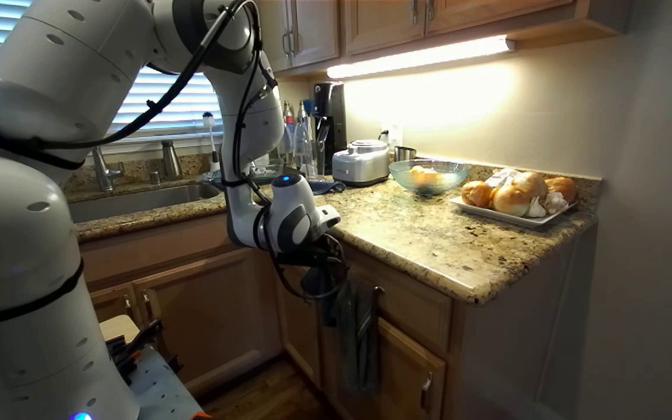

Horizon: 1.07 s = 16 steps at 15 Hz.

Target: Move the left blue towel from the hanger on the drawer to the countertop

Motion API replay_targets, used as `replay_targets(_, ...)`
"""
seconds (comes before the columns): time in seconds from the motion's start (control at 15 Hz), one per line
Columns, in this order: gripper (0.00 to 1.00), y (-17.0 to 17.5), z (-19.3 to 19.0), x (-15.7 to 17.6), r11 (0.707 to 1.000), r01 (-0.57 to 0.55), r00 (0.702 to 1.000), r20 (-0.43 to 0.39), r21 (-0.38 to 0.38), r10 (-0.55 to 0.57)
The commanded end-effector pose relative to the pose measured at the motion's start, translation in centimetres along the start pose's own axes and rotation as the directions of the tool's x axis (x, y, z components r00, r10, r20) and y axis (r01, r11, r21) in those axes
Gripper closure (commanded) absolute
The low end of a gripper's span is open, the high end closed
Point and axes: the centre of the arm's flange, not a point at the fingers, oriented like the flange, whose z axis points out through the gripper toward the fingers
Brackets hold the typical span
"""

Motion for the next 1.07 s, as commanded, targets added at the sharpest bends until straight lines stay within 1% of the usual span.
replay_targets(0.0, 0.9, -1.0, -4.4, -2.8, 0.999, 0.013, 1.0, -0.018, -0.035, -0.014)
replay_targets(0.27, 0.91, -1.0, -5.5, -3.4, 0.999, 0.004, 1.0, -0.008, -0.039, -0.004)
replay_targets(0.47, 0.91, -0.9, -6.1, -3.2, 0.999, 0.0, 1.0, -0.021, -0.038, 0.0)
replay_targets(0.6, 0.91, -0.9, -6.6, -3.0, 0.999, 0.003, 1.0, -0.019, -0.053, -0.004)
replay_targets(0.87, 0.91, -1.0, -8.1, -2.5, 0.994, 0.027, 1.0, -0.004, -0.107, -0.028)
replay_targets(1.0, 0.91, -1.2, -8.7, -2.6, 0.992, 0.04, 0.999, 0.013, -0.116, -0.038)
